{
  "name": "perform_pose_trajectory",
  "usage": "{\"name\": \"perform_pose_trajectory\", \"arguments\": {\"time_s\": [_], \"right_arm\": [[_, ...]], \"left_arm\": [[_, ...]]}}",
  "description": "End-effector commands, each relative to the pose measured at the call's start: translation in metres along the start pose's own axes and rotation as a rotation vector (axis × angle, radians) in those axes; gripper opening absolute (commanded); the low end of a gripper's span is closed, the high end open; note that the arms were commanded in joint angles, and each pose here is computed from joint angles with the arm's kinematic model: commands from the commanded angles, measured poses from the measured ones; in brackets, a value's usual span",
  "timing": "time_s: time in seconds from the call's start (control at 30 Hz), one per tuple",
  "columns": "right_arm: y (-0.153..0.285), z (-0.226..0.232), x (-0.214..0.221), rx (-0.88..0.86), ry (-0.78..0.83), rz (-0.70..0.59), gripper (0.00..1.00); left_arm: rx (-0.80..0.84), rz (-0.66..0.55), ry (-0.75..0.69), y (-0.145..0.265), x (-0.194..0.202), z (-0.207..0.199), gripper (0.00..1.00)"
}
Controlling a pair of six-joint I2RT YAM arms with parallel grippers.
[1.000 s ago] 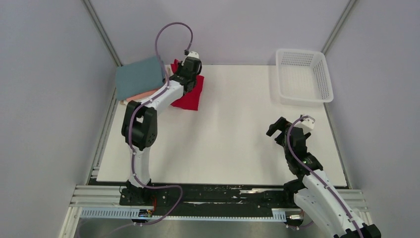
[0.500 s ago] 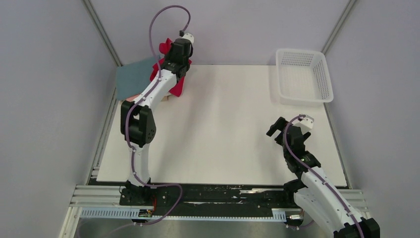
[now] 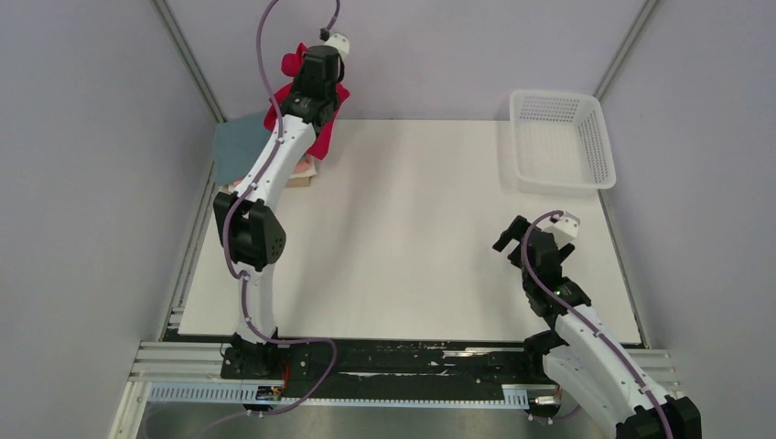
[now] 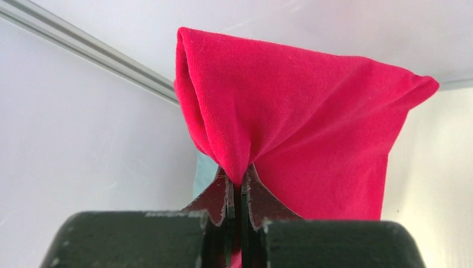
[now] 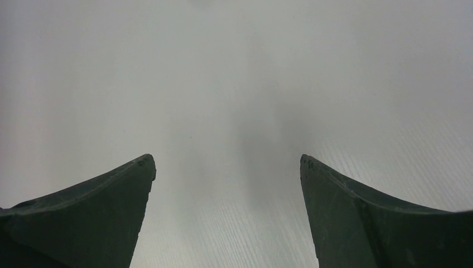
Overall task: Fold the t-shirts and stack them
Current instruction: Put the neatly folded tshirt into the corner of the board with the left arm
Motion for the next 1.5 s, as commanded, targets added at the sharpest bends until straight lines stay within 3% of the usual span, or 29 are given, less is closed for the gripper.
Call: {"name": "perform_pose_trajectory", "arguments": {"time_s": [0.0, 0.37, 0.83, 1.47], "right_arm": [[-0.005, 0.001, -0.005, 0.008, -0.006, -0.037, 1.00], [-0.006, -0.002, -0.004, 0.027, 0.003, -0.039, 1.00], [-0.006, -0.003, -0.008, 0.037, 0.001, -0.056, 1.00], [-0.006, -0.004, -0.012, 0.055, 0.008, -0.072, 1.00]], "left_arm": [[-0.081, -0.110, 0.083, 0.034, -0.037, 0.070, 0.00], [-0.071, -0.064, 0.123, 0.017, -0.013, 0.083, 0.00], [-0.011, 0.093, 0.201, -0.064, 0.074, 0.087, 0.00], [0.012, 0.179, 0.252, -0.140, 0.158, 0.092, 0.00]]}}
Point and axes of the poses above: each gripper's point midway between its finger pads, its own y axis back along the fingers, its own z axis along the line the jaws close on, x = y × z, the point moved 3 cm from there along y, back along the fingers, and after that the axes turned 8 degrees about -y, right-handed, at the moved point
